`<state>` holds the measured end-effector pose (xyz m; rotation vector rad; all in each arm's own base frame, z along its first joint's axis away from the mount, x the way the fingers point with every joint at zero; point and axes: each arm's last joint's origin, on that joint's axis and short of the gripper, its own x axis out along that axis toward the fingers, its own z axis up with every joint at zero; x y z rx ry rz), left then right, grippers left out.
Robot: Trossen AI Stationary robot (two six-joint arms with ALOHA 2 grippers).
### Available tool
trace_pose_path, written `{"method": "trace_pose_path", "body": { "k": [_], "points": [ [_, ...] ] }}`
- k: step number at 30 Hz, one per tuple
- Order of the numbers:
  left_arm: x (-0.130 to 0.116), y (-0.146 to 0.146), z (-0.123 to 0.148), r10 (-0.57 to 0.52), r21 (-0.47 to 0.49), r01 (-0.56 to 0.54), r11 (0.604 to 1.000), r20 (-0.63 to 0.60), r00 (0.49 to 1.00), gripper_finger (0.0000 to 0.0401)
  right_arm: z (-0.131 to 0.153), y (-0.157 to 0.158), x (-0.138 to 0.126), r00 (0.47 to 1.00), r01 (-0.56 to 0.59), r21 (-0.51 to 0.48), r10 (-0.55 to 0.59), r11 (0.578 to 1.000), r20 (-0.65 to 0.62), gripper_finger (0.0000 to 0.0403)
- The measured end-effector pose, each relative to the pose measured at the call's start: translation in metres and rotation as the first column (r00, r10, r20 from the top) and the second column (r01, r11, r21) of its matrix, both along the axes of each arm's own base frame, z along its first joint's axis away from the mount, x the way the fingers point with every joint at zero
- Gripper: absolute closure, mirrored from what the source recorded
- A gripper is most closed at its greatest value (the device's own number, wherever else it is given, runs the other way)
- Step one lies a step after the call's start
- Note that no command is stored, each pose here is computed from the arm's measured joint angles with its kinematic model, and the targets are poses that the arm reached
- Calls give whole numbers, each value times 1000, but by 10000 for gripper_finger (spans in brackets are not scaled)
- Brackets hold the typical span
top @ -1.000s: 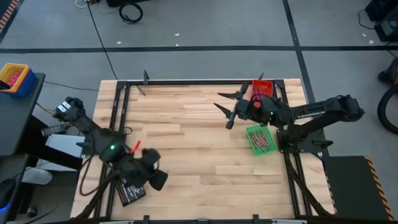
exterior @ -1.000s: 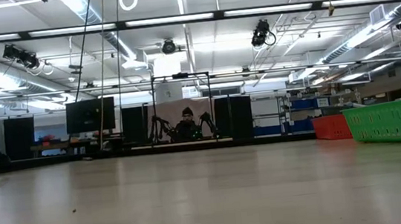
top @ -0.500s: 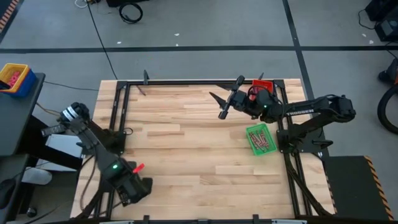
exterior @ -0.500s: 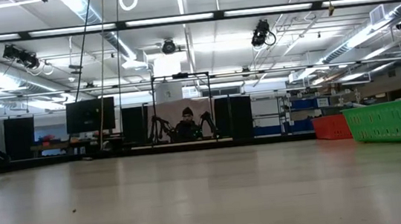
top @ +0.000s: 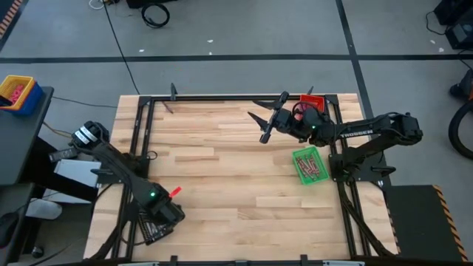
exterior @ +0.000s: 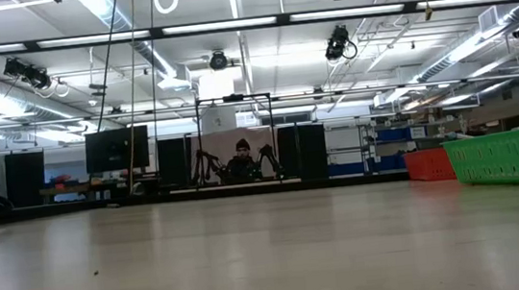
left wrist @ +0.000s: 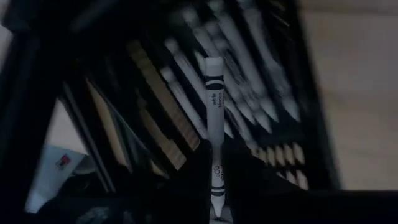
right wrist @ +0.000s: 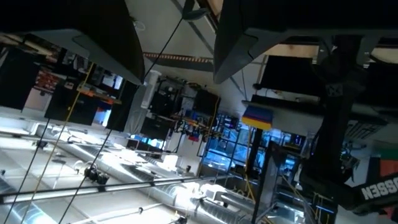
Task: Sort crayons
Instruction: Put the white crayon into the black bin
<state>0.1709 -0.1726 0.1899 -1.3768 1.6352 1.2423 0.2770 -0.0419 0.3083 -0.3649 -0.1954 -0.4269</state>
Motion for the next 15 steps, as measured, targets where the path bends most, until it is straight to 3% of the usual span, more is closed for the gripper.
{"method": "trace_pose_path", "body": {
  "k": [7, 15],
  "points": [
    [-11, 9, -16, -81, 7, 81, 997, -50, 995, 356, -2, 0, 1, 1000, -4, 30, 4, 1000, -16, 208],
    [-15, 12, -16, -244, -37, 242, 969, -39, 969, 279, -3, 11, -7, 985, 120, 3, -118, 993, -128, 208]
  ]
}}
